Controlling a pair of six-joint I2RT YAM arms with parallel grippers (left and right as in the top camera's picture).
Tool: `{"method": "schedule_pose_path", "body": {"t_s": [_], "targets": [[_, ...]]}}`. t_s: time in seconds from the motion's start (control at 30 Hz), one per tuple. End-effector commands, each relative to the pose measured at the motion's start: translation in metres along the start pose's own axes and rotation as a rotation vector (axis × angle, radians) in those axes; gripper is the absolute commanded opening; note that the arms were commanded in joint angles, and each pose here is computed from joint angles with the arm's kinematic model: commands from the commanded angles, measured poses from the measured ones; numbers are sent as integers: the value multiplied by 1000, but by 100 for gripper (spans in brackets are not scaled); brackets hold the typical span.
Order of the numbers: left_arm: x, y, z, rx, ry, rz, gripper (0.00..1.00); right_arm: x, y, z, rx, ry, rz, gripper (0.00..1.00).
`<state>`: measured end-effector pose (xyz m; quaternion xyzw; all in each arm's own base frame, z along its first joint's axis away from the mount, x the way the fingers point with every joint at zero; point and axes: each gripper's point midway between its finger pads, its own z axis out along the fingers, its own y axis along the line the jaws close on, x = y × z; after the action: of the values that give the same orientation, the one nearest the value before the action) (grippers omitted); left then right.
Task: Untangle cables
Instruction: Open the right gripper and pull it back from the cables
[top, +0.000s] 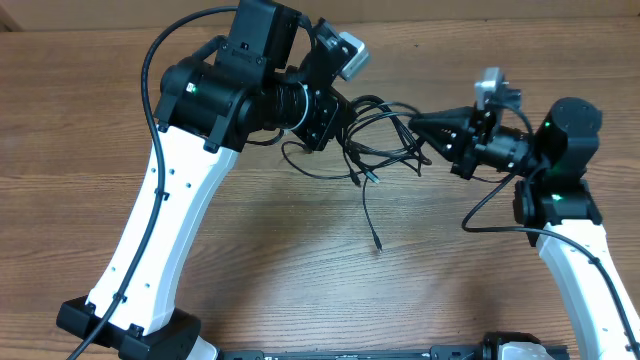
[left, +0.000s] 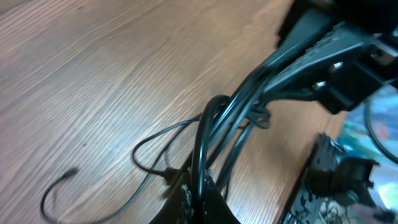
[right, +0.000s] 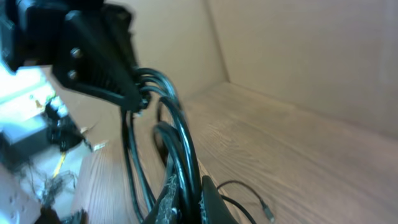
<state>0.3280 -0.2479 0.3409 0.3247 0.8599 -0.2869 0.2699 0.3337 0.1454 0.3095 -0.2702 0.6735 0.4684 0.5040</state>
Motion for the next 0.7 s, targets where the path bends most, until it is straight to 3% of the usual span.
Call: {"method": "schedule_pose_path", "body": {"t_s": [0.0,0.3,0.47,0.5,0.63,0.67], "targets": [[0,29,-8,-139,-15,-152,4,-16,-26,-20,141,-58,135,4],[2,57,-17,-261,-41,-341,4,-9,-64,-62,291,-104,376,4],[1,56,-17,-254,-42,-329,4,1,-72,-73,331,-100,454,6],[1,55,-17,-247,-40,-310,4,1,-72,-73,331,-99,457,11],[-1,35,-13,-132,-24,-136,4,3,-71,-73,325,-93,461,62],[-1,32,-12,-114,-23,-112,4,3,-71,-73,325,-93,462,69]]}}
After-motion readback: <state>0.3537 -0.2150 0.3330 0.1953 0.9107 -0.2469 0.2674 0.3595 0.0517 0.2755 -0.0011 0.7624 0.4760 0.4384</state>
